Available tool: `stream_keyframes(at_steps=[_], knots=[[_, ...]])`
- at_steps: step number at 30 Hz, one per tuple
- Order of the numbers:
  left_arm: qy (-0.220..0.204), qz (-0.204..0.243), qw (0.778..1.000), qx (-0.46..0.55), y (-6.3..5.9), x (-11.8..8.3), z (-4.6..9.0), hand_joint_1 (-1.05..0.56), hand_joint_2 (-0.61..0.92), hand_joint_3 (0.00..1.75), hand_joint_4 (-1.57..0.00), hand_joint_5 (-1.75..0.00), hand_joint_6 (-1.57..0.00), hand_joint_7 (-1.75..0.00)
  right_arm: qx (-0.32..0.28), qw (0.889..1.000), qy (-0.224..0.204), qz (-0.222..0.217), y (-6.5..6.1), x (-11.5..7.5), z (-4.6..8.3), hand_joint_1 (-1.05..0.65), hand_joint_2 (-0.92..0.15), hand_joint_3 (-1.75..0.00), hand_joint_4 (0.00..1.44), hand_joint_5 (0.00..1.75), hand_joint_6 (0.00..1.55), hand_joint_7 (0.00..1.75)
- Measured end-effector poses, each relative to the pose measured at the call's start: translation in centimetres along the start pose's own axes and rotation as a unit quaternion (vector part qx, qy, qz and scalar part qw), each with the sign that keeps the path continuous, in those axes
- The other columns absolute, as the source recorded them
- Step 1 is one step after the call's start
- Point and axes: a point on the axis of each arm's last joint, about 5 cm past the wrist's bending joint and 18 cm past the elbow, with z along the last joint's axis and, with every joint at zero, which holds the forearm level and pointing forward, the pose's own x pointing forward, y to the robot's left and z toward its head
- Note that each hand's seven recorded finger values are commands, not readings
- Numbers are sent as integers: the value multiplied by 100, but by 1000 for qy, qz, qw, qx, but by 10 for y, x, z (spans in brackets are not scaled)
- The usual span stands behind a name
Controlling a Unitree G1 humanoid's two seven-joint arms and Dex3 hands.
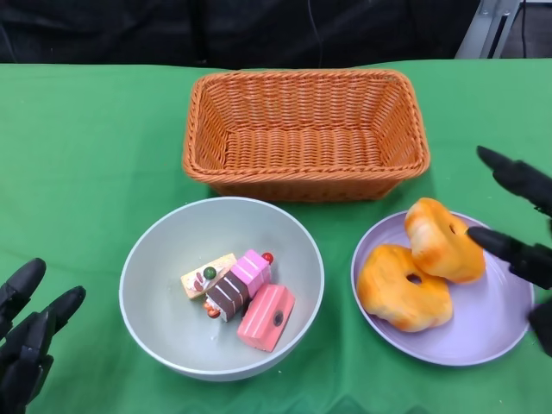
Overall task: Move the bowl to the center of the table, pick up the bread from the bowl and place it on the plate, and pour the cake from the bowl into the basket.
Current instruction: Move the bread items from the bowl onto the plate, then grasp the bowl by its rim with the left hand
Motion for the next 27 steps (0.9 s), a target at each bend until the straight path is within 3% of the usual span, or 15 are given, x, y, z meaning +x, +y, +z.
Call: stream_keyframes(at_steps=[5,9,11,12,13,15,17,27], knots=[[3,-10,1000,3,1,1,0,-56,92,16,-95,0,-83,0,87,995,-43,-21,-2,-15,5,-14,-92,-7,93,23,78,17],[3,-25,1000,8,3,3,1,-56,92,16,-95,0,-82,0,139,987,-64,-41,1,-27,6,-11,-92,-15,83,93,92,41],[0,-32,999,12,3,3,1,-55,92,15,-94,0,-81,0,160,983,-71,-51,5,-30,6,-9,-91,-17,84,104,95,52],[-1,-37,999,13,3,3,1,-55,92,15,-94,0,-81,0,170,981,-74,-55,7,-32,7,-7,-87,-25,84,108,93,65],[-1,-42,999,14,4,3,1,-55,92,14,-93,0,-80,0,178,979,-75,-59,9,-33,7,-4,-78,-46,85,112,90,78],[-7,-51,998,23,5,3,2,-56,92,15,-91,0,-78,0,189,977,-73,-62,14,-35,6,-3,-65,-71,84,115,87,86],[-18,-65,997,46,6,4,5,-58,92,16,-90,0,-76,0,196,976,-69,-64,18,-37,5,-4,-60,-82,83,115,86,86],[-61,-115,983,133,8,7,14,-61,92,17,-83,0,-70,0,210,974,-61,-61,21,-40,1,-4,-58,-84,80,116,83,88]])
